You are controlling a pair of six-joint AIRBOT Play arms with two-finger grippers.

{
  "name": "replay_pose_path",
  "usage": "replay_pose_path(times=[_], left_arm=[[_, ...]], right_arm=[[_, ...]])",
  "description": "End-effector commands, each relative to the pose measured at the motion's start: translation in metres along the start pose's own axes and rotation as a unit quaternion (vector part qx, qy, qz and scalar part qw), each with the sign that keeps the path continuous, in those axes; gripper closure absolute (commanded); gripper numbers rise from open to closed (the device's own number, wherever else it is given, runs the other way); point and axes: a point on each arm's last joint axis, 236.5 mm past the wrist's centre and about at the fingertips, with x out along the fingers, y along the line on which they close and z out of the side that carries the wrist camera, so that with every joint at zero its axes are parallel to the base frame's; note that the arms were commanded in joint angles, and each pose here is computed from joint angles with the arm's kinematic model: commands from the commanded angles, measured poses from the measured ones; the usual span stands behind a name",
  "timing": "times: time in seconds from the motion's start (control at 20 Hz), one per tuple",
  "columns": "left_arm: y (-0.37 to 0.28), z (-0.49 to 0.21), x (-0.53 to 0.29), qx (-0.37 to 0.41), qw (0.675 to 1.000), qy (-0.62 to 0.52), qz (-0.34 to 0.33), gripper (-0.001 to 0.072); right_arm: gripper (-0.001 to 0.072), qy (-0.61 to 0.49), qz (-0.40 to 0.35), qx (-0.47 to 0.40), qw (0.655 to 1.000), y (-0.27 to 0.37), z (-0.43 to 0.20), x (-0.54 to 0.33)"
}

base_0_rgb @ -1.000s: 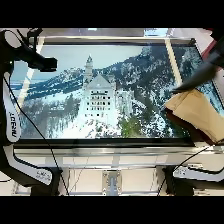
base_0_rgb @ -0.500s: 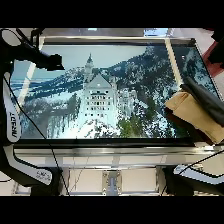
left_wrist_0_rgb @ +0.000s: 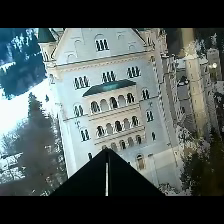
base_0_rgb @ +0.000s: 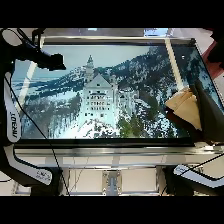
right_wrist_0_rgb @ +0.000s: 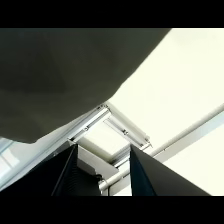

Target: Fold the shirts.

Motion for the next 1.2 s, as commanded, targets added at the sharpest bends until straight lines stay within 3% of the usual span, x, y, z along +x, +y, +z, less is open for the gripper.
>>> replay_pose_path(times=[0.0, 0.1, 0.15, 0.25, 0.35, 0.4, 0.65, 0.85, 1.15], left_arm=[[0.000, 0.001, 0.000, 0.002, 1.000, -0.003, 0.000, 0.0694], [0.000, 0.002, 0.000, 0.002, 1.000, -0.004, 0.000, 0.0694], [-0.001, 0.002, 0.000, 0.001, 1.000, -0.004, -0.001, 0.0694], [-0.006, 0.001, 0.000, -0.002, 1.000, -0.001, -0.013, 0.0694], [-0.020, 0.002, -0.001, -0.004, 0.999, -0.005, -0.040, 0.0694], [-0.029, 0.003, 0.000, -0.004, 0.998, -0.006, -0.056, 0.0694], [-0.068, -0.007, 0.011, 0.040, 0.996, 0.017, -0.081, 0.0694], [-0.076, -0.008, 0.014, 0.059, 0.995, 0.018, -0.083, 0.0694], [-0.075, -0.014, 0.014, 0.060, 0.994, 0.030, -0.081, 0.0694]], right_arm=[[0.0332, -0.097, 0.021, 0.013, 0.995, 0.005, 0.016, -0.045], [0.0333, -0.216, 0.138, -0.018, 0.966, 0.058, 0.042, -0.100], [0.0334, -0.279, 0.227, -0.050, 0.932, 0.103, 0.050, -0.137], [0.0334, -0.369, 0.392, -0.161, 0.828, 0.195, 0.036, -0.220], [0.0337, -0.414, 0.455, -0.268, 0.741, 0.262, 0.005, -0.266], [0.0340, -0.431, 0.446, -0.310, 0.720, 0.288, -0.004, -0.269], [0.0340, -0.486, 0.346, -0.387, 0.704, 0.382, -0.010, -0.216], [0.0336, -0.539, 0.193, -0.455, 0.682, 0.389, 0.010, -0.180], [0.0336, -0.535, 0.190, -0.458, 0.684, 0.389, 0.010, -0.178]])
